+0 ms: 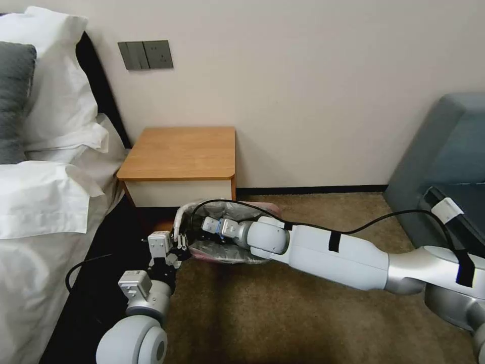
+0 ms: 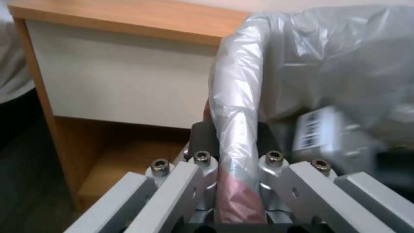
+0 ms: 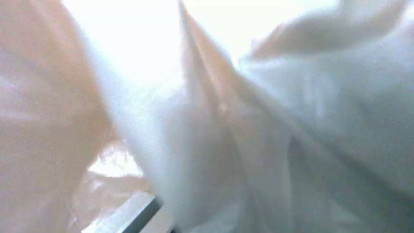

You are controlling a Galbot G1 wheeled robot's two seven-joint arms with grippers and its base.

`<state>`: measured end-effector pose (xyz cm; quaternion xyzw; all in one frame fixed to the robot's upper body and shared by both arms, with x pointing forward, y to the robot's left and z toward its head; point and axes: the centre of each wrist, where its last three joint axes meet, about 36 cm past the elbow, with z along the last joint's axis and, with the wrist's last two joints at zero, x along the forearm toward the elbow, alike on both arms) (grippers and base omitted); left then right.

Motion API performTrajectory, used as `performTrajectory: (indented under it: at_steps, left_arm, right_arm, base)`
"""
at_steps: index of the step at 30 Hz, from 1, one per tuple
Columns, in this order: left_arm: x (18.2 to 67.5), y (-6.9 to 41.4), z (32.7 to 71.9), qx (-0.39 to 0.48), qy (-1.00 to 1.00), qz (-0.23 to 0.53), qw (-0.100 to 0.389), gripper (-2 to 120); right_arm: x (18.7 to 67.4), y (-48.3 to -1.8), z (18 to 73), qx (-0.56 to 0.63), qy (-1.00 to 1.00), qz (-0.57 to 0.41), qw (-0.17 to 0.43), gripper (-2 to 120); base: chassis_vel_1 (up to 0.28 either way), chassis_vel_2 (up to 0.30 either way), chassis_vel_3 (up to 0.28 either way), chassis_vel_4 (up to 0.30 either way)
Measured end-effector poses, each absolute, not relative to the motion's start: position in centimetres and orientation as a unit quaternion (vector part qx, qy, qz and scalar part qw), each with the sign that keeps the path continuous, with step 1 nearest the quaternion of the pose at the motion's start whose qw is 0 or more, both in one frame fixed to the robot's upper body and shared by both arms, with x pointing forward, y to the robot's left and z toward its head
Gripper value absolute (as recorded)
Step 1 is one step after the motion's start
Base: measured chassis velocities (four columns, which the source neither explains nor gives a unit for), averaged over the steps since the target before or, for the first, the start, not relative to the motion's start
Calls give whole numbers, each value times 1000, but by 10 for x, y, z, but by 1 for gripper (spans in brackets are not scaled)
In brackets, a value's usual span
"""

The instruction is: Pick up the garbage bag from the table and place it over the trash can.

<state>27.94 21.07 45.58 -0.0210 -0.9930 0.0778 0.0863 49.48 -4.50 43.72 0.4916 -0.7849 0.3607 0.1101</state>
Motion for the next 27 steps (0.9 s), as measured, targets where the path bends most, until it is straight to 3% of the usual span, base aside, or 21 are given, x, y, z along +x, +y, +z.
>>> performTrajectory:
  at_steps: [27]
  left_arm:
    - [286,216,441,1,-983,129,130,7]
  right_arm:
    - [412,-164,484,483,-824,290,52,0]
  base:
    - [0,0,0,0]
